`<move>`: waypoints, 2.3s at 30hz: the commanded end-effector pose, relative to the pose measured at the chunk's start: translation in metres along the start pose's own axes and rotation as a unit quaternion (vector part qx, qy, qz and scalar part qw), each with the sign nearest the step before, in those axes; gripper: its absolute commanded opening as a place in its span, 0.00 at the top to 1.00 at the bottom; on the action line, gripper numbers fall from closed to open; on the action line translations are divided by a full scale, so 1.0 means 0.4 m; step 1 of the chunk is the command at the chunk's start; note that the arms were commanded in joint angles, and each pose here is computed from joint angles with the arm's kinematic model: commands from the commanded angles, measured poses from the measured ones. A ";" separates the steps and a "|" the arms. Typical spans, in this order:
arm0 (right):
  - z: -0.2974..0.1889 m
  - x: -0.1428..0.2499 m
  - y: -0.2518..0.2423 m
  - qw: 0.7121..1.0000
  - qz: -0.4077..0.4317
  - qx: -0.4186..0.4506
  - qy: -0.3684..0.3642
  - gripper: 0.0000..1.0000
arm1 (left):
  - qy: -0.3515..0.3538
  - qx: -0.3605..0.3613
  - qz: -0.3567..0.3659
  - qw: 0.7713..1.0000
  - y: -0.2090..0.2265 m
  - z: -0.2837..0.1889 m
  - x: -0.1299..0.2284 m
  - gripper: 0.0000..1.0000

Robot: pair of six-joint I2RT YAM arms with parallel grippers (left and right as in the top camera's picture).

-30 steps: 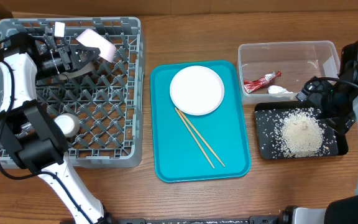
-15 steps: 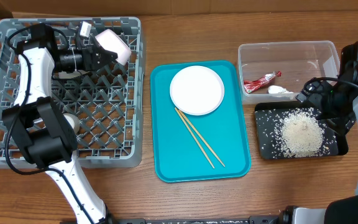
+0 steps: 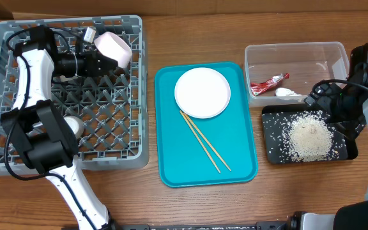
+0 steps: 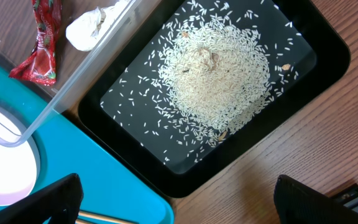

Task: Sort waste into correct bins and load items into the dishwasher
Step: 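Carry the pink bowl to the rack's back row and stand it upright, then return the left gripper to the teal tray above the chopsticks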

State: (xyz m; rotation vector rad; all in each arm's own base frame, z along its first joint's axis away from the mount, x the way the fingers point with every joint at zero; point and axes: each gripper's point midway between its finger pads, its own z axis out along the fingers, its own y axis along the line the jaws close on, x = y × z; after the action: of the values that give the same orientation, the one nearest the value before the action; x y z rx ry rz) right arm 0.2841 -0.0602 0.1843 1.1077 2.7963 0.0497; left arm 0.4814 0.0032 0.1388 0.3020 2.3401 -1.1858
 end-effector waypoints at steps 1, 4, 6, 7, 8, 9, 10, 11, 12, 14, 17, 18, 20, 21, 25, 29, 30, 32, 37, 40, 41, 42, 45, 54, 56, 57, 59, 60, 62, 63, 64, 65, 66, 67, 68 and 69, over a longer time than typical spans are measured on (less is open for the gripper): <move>-0.013 -0.012 -0.003 1.000 -0.002 0.001 -0.014 0.00 | -0.007 -0.036 -0.007 0.999 0.047 -0.052 0.004 0.96; -0.013 -0.012 -0.003 1.000 -0.002 0.001 -0.014 0.00 | -0.035 0.005 0.002 0.999 0.016 -0.061 -0.018 0.96; -0.013 -0.009 -0.004 1.000 -0.002 0.002 -0.012 0.00 | -0.049 0.029 0.009 0.998 -0.005 -0.062 -0.030 0.96; -0.013 -0.008 -0.005 1.000 -0.002 0.003 -0.011 0.00 | -0.055 0.038 0.009 0.998 -0.013 -0.063 -0.034 0.96; -0.013 -0.008 -0.005 1.000 -0.002 0.003 -0.010 0.00 | -0.064 0.053 0.014 0.997 -0.025 -0.066 -0.041 0.96; -0.013 -0.007 -0.006 1.000 -0.002 0.003 -0.010 0.00 | -0.073 0.068 0.018 0.995 -0.039 -0.068 -0.049 0.96; -0.012 -0.006 -0.006 1.000 -0.002 0.004 -0.009 0.00 | -0.079 0.077 0.022 0.994 -0.047 -0.070 -0.053 0.96; -0.013 -0.006 -0.006 1.000 -0.002 0.004 -0.009 0.00 | -0.082 0.081 0.024 0.993 -0.050 -0.072 -0.056 0.96; -0.013 -0.007 -0.006 1.000 -0.002 0.004 -0.010 0.00 | -0.083 0.080 0.025 0.993 -0.049 -0.073 -0.057 0.96; -0.013 -0.007 -0.006 1.000 -0.002 0.004 -0.010 0.00 | -0.084 0.075 0.025 0.993 -0.041 -0.079 -0.056 0.96; -0.013 -0.006 -0.006 1.000 -0.002 0.004 -0.009 0.00 | -0.080 0.064 0.022 0.994 -0.029 -0.084 -0.051 0.96; -0.012 -0.006 -0.006 1.000 -0.002 0.004 -0.009 0.00 | -0.075 0.056 0.020 0.995 -0.023 -0.082 -0.046 0.96; -0.013 -0.007 -0.006 1.000 -0.002 0.004 -0.010 0.00 | -0.061 0.039 0.011 0.997 -0.009 -0.079 -0.032 0.96; -0.013 -0.007 -0.006 1.000 -0.002 0.003 -0.010 0.00 | -0.054 0.032 0.007 0.998 -0.003 -0.078 -0.025 0.96; -0.013 -0.009 -0.005 1.000 -0.002 0.002 -0.011 0.00 | -0.024 -0.003 -0.007 1.000 0.025 -0.075 0.005 0.69; -0.013 -0.009 -0.005 1.000 -0.002 0.003 -0.011 0.00 | -0.020 -0.006 -0.012 1.000 0.019 -0.080 0.008 0.55; -0.013 -0.009 -0.005 1.000 -0.002 0.003 -0.011 0.00 | -0.021 -0.007 -0.010 1.000 0.013 -0.084 0.006 0.55; -0.013 -0.009 -0.005 1.000 -0.002 0.003 -0.011 0.00 | -0.022 -0.011 -0.004 1.000 -0.002 -0.092 -0.001 0.54; -0.013 -0.009 -0.005 1.000 -0.002 0.002 -0.011 0.00 | -0.006 -0.078 0.006 0.997 -0.036 -0.135 -0.013 0.55; -0.013 -0.009 -0.005 1.000 -0.002 0.002 -0.011 0.00 | 0.012 -0.147 0.014 0.989 -0.081 -0.160 -0.023 0.50; -0.013 -0.008 -0.005 1.000 -0.002 0.003 -0.011 0.00 | 0.018 -0.166 0.017 0.986 -0.096 -0.161 -0.024 0.48; -0.013 -0.008 -0.005 1.000 -0.002 0.002 -0.011 0.00 | 0.025 -0.178 0.018 0.983 -0.109 -0.159 -0.023 0.46; -0.013 -0.008 -0.005 1.000 -0.002 0.003 -0.011 0.00 | 0.049 -0.192 0.022 0.980 -0.165 -0.129 -0.013 0.44; -0.013 -0.008 -0.005 1.000 -0.002 0.003 -0.011 0.00 | 0.202 -0.181 0.063 0.960 -0.336 0.058 0.119 0.63; -0.013 -0.008 -0.005 1.000 -0.002 0.003 -0.011 0.00 | 0.222 -0.174 0.078 0.956 -0.370 0.096 0.140 0.62; -0.012 -0.008 -0.005 1.000 -0.002 0.003 -0.010 0.00 | 0.233 -0.177 0.084 0.953 -0.381 0.109 0.150 0.62; -0.013 -0.008 -0.005 1.000 -0.005 0.003 -0.010 0.00 | 0.272 -0.214 0.093 0.934 -0.385 0.133 0.191 0.61; -0.013 -0.008 -0.005 1.000 -0.011 0.003 -0.010 0.00 | 0.283 -0.232 0.093 0.926 -0.380 0.138 0.204 0.61; -0.013 -0.007 -0.006 1.000 -0.015 0.003 -0.009 0.00 | 0.303 -0.264 0.086 0.912 -0.362 0.145 0.234 0.61; -0.013 -0.006 -0.006 1.000 -0.015 0.004 -0.009 0.00 | 0.310 -0.270 0.082 0.908 -0.357 0.147 0.246 0.61; -0.013 -0.006 -0.007 1.000 -0.015 0.004 -0.009 0.00 | 0.319 -0.277 0.072 0.904 -0.349 0.148 0.263 0.61; -0.013 -0.006 -0.007 1.000 -0.015 0.004 -0.009 0.00 | 0.324 -0.279 0.063 0.901 -0.345 0.150 0.276 0.61; -0.013 -0.006 -0.007 1.000 -0.015 0.004 -0.009 0.00 | 0.331 -0.281 0.050 0.899 -0.340 0.152 0.294 0.61; -0.013 -0.006 -0.007 1.000 -0.015 0.004 -0.009 0.00 | 0.337 -0.284 0.037 0.897 -0.335 0.152 0.309 0.61; -0.013 -0.006 -0.007 1.000 -0.015 0.004 -0.009 0.00 | 0.343 -0.287 0.023 0.894 -0.328 0.152 0.325 0.61; -0.013 -0.006 -0.007 1.000 -0.015 0.004 -0.009 0.00 | 0.349 -0.290 0.011 0.891 -0.322 0.152 0.342 0.61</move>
State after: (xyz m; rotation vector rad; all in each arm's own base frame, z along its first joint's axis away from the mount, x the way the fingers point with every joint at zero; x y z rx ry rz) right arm 0.2820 -0.0603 0.1841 1.0755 2.8169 0.0409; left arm 0.3426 -0.1397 0.1449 0.7452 3.0356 -0.4035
